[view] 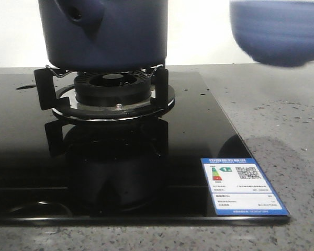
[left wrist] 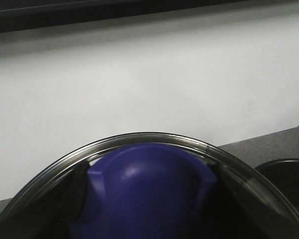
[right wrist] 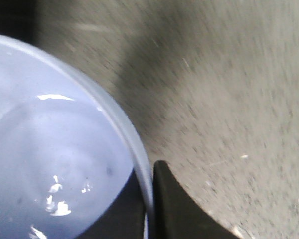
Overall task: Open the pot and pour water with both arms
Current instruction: 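Grasp the rim of the light blue water bowl with right gripper, then lift the bowl with right gripper and tilt it over the pot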
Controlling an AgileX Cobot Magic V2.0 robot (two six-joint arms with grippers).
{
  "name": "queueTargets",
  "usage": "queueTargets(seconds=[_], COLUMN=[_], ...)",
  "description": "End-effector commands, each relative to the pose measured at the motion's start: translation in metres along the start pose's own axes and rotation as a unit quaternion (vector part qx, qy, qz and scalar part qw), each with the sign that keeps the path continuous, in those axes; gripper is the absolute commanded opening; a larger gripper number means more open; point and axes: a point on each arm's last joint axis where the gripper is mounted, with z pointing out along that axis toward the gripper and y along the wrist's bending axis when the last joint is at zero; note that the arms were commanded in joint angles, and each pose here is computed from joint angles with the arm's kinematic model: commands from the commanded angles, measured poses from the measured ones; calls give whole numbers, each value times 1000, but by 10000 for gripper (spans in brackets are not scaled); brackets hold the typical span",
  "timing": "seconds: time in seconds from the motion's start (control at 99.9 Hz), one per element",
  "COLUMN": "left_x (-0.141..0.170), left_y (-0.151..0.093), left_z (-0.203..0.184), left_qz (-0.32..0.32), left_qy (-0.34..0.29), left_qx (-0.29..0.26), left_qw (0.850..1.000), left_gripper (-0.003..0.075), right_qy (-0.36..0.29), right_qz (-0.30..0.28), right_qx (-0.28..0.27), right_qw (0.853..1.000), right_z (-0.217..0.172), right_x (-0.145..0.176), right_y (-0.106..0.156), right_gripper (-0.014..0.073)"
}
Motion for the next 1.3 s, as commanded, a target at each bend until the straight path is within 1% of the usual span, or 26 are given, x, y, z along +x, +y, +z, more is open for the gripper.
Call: queueTargets(seconds=[0.0,0.21,0.33,0.45,0.521,0.621,0.761,0.941,1.111,1.161,1.171,1.181,1.291], left_x=[-24,-22,-22,-22,-22,-22,-22,-22,-22,-22,-22,-22,-22], left_y=[9,20,22,22,22,22,22,22,22,22,22,22,22], left_z=[-15,-17,-18,-18,-18,-18,-18,-18,-18,-18,-18,-18,-18], left_qz=[-7,-9,-11,-11,-11,-11,-11,-11,-11,-11,-11,-11,-11], left_qy=[-69,-66,-66,-66,-66,-66,-66,-66,-66,-66,-66,-66,-66], left_qx=[-36,-60,-64,-64,-64,-64,-64,-64,-64,-64,-64,-64,-64], left_qw=[997,996,996,996,996,996,996,996,996,996,996,996,996], left_gripper=[409,409,409,409,409,409,409,409,409,409,409,409,409], right_qy=[-66,-113,-147,-178,-198,-226,-262,-310,-332,-349,-356,-358,-406], right_qz=[-13,-59,-96,-132,-143,-153,-160,-175,-176,-181,-186,-184,-197], right_qx=[-21,-47,-65,-87,-107,-135,-153,-155,-147,-141,-141,-140,-128], right_qw=[998,991,982,971,964,953,939,922,915,908,905,905,883], right_z=[-37,-57,-65,-66,-64,-59,-47,-35,-16,-14,-15,-13,-15], right_x=[-15,-47,-64,-80,-87,-95,-103,-111,-111,-110,-108,-108,-99], right_y=[23,62,88,117,132,152,174,189,192,194,196,195,203], right_gripper=[-48,-48,-48,-48,-48,-48,-48,-47,-41,-41,-41,-41,-41])
